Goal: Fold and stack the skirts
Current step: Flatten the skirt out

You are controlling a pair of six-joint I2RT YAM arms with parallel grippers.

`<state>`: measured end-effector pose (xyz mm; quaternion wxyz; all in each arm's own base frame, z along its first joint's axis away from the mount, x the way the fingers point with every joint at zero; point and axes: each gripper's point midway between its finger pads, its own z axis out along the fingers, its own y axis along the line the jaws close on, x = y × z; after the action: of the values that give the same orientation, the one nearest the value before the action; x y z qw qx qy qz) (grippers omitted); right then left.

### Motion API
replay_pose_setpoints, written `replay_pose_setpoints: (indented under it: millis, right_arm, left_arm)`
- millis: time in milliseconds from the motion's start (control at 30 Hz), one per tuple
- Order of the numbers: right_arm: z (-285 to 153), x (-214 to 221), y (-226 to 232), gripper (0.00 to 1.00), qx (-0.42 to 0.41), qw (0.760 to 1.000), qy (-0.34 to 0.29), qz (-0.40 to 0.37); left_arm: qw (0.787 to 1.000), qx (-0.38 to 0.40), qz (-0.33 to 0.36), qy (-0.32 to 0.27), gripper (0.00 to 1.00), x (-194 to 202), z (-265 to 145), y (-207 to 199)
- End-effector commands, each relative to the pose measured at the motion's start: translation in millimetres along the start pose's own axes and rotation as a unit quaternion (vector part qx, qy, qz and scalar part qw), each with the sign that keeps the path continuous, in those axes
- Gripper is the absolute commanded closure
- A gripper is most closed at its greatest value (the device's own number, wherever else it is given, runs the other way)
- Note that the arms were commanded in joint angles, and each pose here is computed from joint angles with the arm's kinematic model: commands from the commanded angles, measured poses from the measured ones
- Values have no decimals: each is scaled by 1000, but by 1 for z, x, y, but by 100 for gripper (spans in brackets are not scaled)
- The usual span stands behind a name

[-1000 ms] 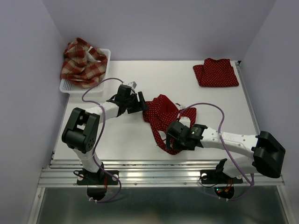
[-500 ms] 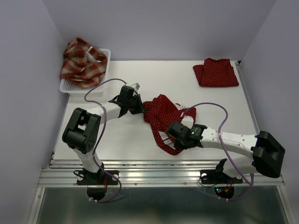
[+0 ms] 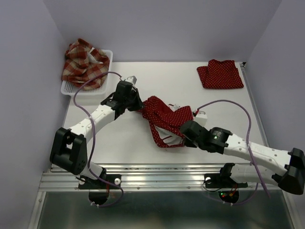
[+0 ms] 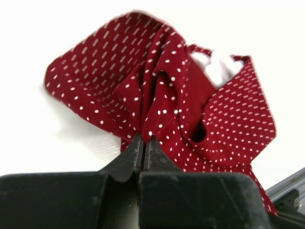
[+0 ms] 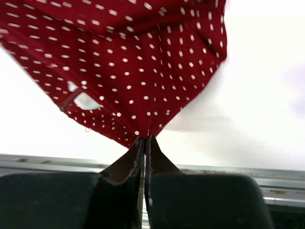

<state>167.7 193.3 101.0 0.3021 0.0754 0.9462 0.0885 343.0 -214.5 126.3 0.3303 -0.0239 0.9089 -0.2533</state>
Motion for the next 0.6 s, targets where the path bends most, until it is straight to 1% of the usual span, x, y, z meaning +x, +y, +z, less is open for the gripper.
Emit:
replay_pose_setpoints:
  millis: [0, 33, 133, 167, 233, 267, 300, 333, 367, 400, 433, 467, 500, 533, 567]
  right_arm:
    - [-45, -60, 22, 99, -58, 994, -98, -1]
    - [-58, -80, 25, 99, -64, 990, -129, -3]
    - [-75, -112, 27, 99, -52, 981, -186, -11]
    - [-77, -120, 30, 99, -45, 979, -196, -17]
    - [-92, -154, 25, 99, -22, 970, -242, -1]
    - [-92, -165, 24, 99, -14, 968, -252, 2]
    - [-94, -192, 15, 99, 0, 961, -276, 11]
    - [-89, -199, 18, 99, -16, 964, -266, 7]
    - [-83, -211, 15, 99, -21, 964, -265, 8]
    - [-72, -223, 16, 99, -28, 966, -256, 5]
    - [-67, -246, 15, 99, -47, 964, -263, -8]
    - [-67, -260, 15, 99, -45, 961, -273, -10]
    - [-56, -271, 17, 99, -31, 963, -269, -17]
    - [-86, -304, 31, 99, -45, 950, -308, -25]
    - [-100, -321, 36, 99, -47, 943, -328, -27]
  left_arm:
    - [997, 3, 9, -83, 100, -58, -38, -26]
    - [995, 8, 8, -99, 100, -72, -46, -34]
    - [992, -6, 8, -126, 100, -94, -54, -39]
    - [989, -4, 8, -146, 100, -112, -63, -48]
    - [986, -28, 5, -163, 100, -129, -62, -43]
    - [983, -28, 5, -184, 100, -148, -70, -50]
    - [983, -34, 8, -180, 100, -153, -60, -48]
    - [982, -36, 9, -183, 100, -161, -58, -47]
    - [981, -22, 17, -192, 100, -178, -64, -58]
    - [981, -18, 21, -193, 100, -188, -63, -62]
    - [977, -13, 25, -213, 100, -219, -65, -69]
    - [978, -4, 37, -207, 100, -228, -67, -74]
    - [978, -1, 43, -202, 100, -240, -52, -75]
    - [977, 11, 53, -208, 100, -255, -55, -82]
    - [964, 56, 71, -249, 100, -291, -93, -112]
